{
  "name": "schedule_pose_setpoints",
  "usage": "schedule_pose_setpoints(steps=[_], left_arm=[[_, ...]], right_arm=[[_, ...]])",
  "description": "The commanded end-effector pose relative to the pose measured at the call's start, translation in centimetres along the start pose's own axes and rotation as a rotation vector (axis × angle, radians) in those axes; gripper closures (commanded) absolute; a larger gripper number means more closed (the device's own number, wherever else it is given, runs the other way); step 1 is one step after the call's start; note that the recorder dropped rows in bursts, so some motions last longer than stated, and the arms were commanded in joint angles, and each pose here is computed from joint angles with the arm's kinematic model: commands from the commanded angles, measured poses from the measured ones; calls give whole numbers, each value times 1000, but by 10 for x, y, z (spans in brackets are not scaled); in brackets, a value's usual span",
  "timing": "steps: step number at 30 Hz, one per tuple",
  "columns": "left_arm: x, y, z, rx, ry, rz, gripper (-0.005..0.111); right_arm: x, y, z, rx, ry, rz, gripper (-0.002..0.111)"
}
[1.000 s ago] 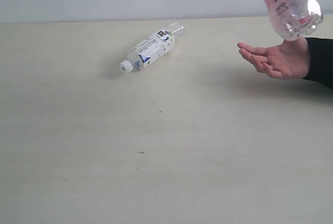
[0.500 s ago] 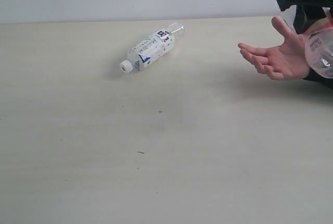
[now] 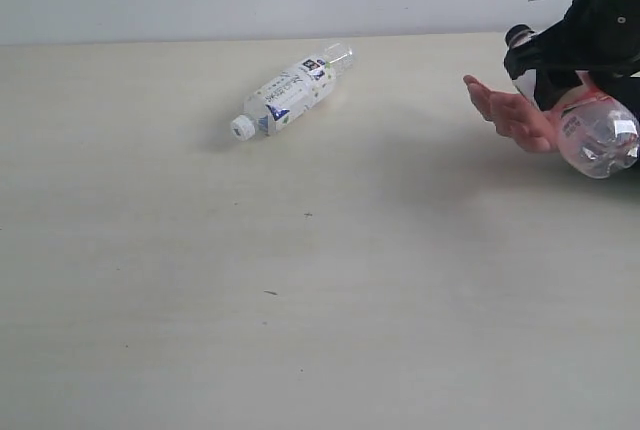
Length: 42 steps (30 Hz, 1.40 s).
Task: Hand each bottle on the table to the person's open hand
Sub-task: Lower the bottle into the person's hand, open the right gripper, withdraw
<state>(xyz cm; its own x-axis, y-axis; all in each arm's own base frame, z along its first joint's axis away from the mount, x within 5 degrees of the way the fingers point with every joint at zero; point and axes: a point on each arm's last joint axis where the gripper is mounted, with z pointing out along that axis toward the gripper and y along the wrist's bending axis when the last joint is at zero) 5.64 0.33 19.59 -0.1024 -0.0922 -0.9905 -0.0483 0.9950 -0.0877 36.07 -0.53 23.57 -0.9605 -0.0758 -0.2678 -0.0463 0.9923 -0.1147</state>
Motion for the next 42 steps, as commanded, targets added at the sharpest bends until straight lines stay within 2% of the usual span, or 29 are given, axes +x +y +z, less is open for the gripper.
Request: schedule_pose_setpoints(steps=[1,6,14,27,29,33,35,36,38,42], left_arm=[[0,0,0,7,-6,-1,107],[0,0,0,7,-6,-1,107],[0,0,0,7,-6,-1,107],[0,0,0,7,-6,-1,107],[0,0,0,7,-6,-1,107],[0,0,0,7,-6,-1,107],[0,0,0,7,-6,-1,107],[0,0,0,7,-6,-1,107],[0,0,0,7,-6,-1,107],[0,0,0,7,-6,-1,107]], right_arm=[[-7,-4,4,24,-70,-25,108],[-12,-3,6,24,-121,-27,108],[-10,-1,34,19,-35,-37,108],[-9,-1,36,19,-23,-37,107],[-9,-1,36,19,-23,-37,100],[-9,-1,36,19,-21,-37,76],[-9,-1,36,19,-19,-37,61],[-9,-1,36,19,-19,-37,46],[-9,-1,36,19,-14,-37,33],[-9,-1,36,19,-16,-37,23]])
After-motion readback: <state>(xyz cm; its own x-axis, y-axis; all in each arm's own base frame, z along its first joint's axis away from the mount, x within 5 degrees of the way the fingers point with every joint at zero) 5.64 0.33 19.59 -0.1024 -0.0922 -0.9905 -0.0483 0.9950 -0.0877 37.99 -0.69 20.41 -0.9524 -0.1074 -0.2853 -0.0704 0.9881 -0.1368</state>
